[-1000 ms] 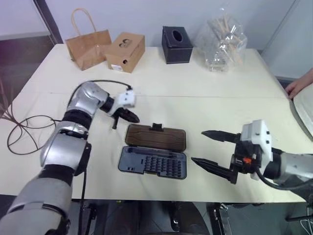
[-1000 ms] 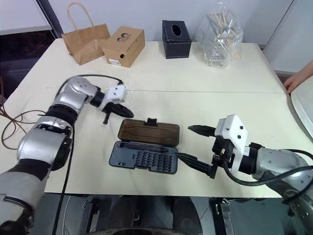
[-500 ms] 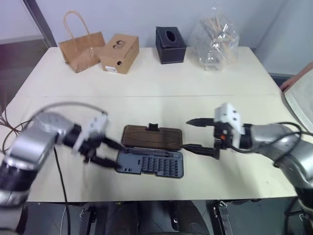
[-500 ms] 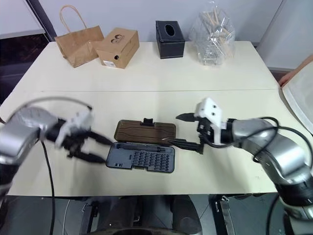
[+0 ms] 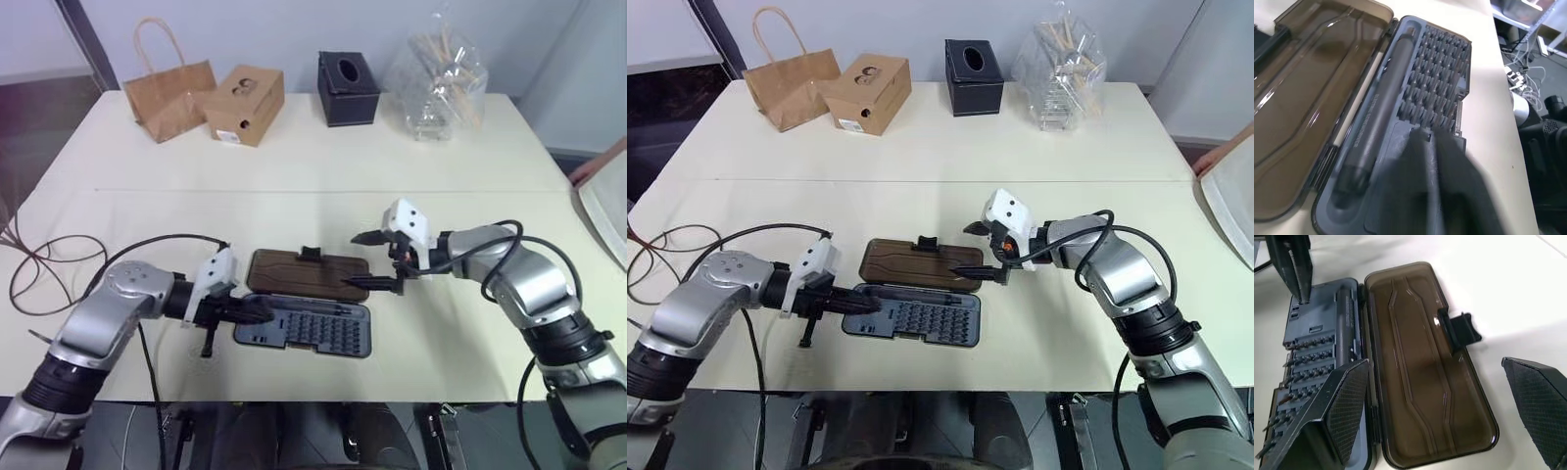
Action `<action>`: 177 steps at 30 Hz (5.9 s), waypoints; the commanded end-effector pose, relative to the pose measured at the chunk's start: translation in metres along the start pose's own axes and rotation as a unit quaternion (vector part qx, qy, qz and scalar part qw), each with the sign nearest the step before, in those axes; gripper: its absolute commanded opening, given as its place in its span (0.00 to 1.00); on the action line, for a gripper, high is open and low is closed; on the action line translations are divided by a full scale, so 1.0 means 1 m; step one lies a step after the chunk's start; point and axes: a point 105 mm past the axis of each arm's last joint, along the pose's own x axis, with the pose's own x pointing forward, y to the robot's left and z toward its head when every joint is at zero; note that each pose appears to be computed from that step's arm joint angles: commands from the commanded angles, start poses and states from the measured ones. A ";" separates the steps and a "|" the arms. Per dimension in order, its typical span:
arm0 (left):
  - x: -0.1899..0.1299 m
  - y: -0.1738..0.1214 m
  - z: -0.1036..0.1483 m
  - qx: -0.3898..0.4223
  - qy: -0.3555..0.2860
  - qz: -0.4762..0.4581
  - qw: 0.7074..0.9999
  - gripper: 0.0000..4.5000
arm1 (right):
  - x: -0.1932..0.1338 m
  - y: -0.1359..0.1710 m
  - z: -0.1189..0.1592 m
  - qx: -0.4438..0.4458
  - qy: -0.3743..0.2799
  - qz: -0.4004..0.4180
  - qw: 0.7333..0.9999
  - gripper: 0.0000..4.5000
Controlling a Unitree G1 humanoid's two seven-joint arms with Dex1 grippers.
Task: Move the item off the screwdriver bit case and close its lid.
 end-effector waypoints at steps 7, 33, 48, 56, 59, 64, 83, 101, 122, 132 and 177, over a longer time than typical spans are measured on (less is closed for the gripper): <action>-0.012 -0.004 -0.001 0.026 0.022 -0.001 0.999 0.01 | 0.020 -0.022 -0.003 -0.006 0.008 -0.012 1.000 1.00; 0.007 -0.008 -0.039 0.023 0.067 0.015 0.997 0.00 | 0.037 -0.023 -0.031 -0.084 0.080 0.018 0.993 0.01; 0.016 -0.014 -0.035 -0.026 0.037 0.023 0.999 0.00 | 0.035 0.006 0.048 -0.332 -0.042 -0.070 0.940 0.01; 0.007 -0.016 0.005 -0.055 -0.043 0.038 0.997 0.00 | 0.022 0.031 0.045 -0.366 -0.047 -0.095 0.925 0.01; -0.006 -0.025 0.034 -0.061 -0.086 0.022 0.994 0.00 | 0.021 0.030 0.042 -0.368 -0.043 -0.101 0.924 0.01; -0.033 -0.022 0.081 -0.056 -0.173 0.027 0.983 0.00 | 0.022 0.031 0.042 -0.383 -0.046 -0.099 0.917 0.01; -0.058 0.078 0.004 -0.017 -0.046 0.302 0.952 0.00 | 0.017 0.031 0.044 -0.407 -0.046 -0.116 0.905 0.01; -0.025 0.074 0.018 -0.012 -0.089 0.210 0.974 0.00 | -0.018 0.030 0.074 -0.346 -0.079 -0.149 0.923 0.75; -0.019 0.028 0.025 0.018 -0.034 0.086 0.996 0.00 | -0.080 0.119 0.024 -0.007 -0.067 0.045 0.997 0.63; 0.007 0.033 0.017 0.061 0.019 0.014 0.998 0.00 | -0.004 0.153 -0.036 -0.013 -0.012 0.091 0.996 0.01; -0.131 -0.015 0.052 0.017 0.056 0.111 0.992 0.83 | -0.160 0.071 0.005 0.037 -0.003 -0.039 0.999 1.00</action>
